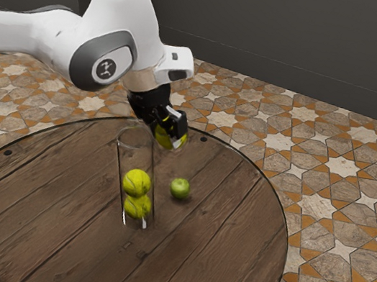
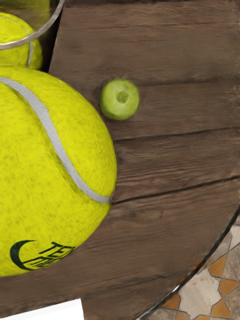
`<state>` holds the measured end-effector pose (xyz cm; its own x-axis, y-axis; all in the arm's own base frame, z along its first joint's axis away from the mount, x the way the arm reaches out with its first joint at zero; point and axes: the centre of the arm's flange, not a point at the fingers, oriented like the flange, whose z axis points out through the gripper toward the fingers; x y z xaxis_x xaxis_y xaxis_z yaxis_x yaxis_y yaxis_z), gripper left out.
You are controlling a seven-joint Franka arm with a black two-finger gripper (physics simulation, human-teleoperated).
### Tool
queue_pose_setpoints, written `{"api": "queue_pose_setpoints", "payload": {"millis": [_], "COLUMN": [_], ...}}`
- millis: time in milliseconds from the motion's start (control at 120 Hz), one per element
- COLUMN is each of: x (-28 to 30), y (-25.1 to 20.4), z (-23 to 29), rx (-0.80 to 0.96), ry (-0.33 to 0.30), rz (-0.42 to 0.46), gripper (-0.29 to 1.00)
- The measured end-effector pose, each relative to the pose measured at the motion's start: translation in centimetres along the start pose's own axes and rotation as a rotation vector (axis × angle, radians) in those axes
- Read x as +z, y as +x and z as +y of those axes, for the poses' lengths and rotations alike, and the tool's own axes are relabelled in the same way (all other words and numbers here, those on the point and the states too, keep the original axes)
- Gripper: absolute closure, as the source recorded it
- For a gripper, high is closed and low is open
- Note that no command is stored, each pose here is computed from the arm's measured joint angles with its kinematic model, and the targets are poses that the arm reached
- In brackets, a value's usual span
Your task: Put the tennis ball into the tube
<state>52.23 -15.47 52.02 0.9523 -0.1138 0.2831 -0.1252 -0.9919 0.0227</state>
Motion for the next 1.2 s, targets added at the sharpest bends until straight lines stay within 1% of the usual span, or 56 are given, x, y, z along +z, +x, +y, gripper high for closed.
{"api": "queue_pose_setpoints", "payload": {"millis": [100,200,292,400,450,567,700,850,933,1083,1200], "x": [-2.1,-2.6,-1.3,-0.1,0.5,0.8,0.1,-4.5,-7.9,-7.8,-8.1], "y": [1.6,1.8,1.7,1.5,1.7,2.2,2.2,2.0,3.1,3.2,3.3], "z": [-2.9,-6.1,-7.7,-9.1,-9.5,-9.9,-9.7,-7.7,-6.6,-5.8,-5.9], "rx": [-0.013,-0.047,-0.058,-0.063,-0.059,-0.042,-0.021,0.017,0.049,0.106,0.14], "ry": [0.039,0.067,0.067,0.075,0.075,0.078,0.094,0.128,0.127,0.108,0.1], "rz": [-0.009,-0.041,-0.093,-0.134,-0.15,-0.161,-0.157,-0.101,-0.066,-0.138,-0.17], "gripper": [0.4,0.39,0.38,0.37,0.31,0.18,0.1,0.05,0.03,0.02,0.01]}}
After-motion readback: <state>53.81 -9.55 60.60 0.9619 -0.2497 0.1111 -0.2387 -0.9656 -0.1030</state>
